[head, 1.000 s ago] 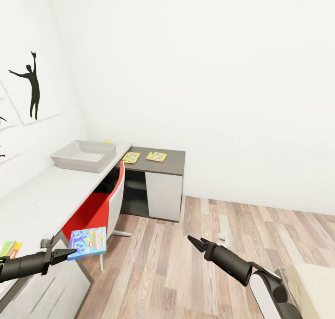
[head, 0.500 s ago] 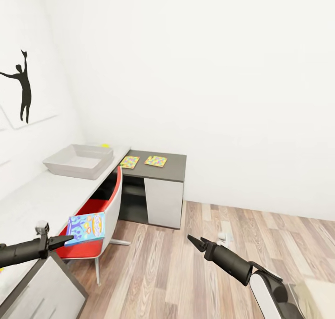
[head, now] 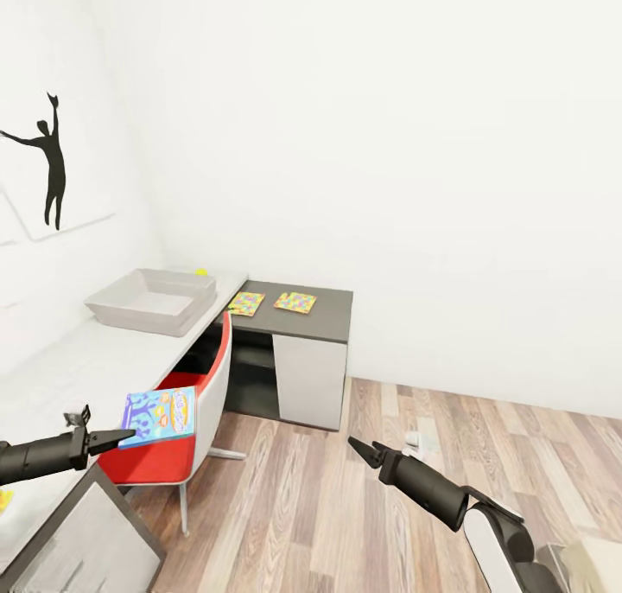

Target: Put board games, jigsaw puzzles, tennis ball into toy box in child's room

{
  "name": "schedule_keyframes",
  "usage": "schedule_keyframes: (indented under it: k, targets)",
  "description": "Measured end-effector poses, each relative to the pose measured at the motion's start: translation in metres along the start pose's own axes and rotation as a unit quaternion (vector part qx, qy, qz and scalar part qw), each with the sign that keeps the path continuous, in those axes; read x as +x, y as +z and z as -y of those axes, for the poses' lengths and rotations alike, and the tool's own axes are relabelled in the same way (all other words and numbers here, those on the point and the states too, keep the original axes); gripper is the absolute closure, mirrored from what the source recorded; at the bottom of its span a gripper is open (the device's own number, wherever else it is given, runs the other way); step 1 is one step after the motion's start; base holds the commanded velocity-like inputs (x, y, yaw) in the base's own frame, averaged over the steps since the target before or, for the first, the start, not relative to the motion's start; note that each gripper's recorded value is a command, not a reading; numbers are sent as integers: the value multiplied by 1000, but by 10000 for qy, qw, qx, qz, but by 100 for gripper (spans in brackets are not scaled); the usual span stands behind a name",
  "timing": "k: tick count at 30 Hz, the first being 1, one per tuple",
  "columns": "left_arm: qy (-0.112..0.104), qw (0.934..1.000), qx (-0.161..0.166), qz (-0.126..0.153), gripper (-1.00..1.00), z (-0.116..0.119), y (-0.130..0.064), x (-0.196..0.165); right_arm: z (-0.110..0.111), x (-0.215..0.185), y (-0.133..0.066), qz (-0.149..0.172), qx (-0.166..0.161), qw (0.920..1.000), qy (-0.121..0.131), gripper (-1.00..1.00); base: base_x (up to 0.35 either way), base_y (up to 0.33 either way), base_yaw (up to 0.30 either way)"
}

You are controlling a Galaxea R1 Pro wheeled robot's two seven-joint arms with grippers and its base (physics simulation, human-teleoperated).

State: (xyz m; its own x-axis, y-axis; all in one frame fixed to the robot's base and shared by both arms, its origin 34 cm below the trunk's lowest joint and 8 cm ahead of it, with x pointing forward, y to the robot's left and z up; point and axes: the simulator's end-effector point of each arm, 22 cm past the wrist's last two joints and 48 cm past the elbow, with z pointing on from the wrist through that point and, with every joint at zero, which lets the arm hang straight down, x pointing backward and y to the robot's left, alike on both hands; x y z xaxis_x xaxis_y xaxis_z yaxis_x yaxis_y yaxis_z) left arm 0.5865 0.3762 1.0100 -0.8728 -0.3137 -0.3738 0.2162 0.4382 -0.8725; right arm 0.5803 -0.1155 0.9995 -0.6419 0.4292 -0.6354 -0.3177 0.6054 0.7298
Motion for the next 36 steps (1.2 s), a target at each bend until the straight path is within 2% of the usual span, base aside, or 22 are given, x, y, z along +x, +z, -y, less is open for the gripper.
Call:
schedule_keyframes:
  k: [10,13,17,20,22,23,25,28,32,36]
  targets:
    - [4,10000,3,12,100,1,-1,0,-7,-5,-1,34,-65,10000,-61,-100,66,0,268]
    - [-2,10000,21,37,100,2,-1,-2,-24,-20,-6,121,-223,9994,-217,-100,15,0,281]
    - [17,9999,82,105,100,8,0,-8,-29,-19,-9,-13,-295,9995,-149,-100,5,0,177]
    - [92,9996,207,176,100,31,4,-33,-34,-21,-15,-88,-490,9988,-42,-100,1,0,56]
    - [186,9990,328,254,100,58,8,-62,-39,-37,-30,94,-802,9967,51,-100,0,0,15]
    - [211,9991,271,256,100,60,9,-66,-39,-41,-34,153,-861,9961,67,-100,0,0,7]
    - [415,9984,13,380,100,68,15,-94,-37,-60,-51,417,-1047,9936,109,-100,0,0,4]
    - [582,9969,-208,486,100,74,26,-117,-37,-68,-59,542,-1149,9918,116,-100,0,0,2]
    - [633,9960,-287,557,100,77,33,-127,-38,-71,-62,591,-1194,9910,111,-100,0,0,0]
    - [643,9946,-263,770,100,80,26,-137,-38,-71,-63,591,-1196,9910,96,-100,0,0,0]
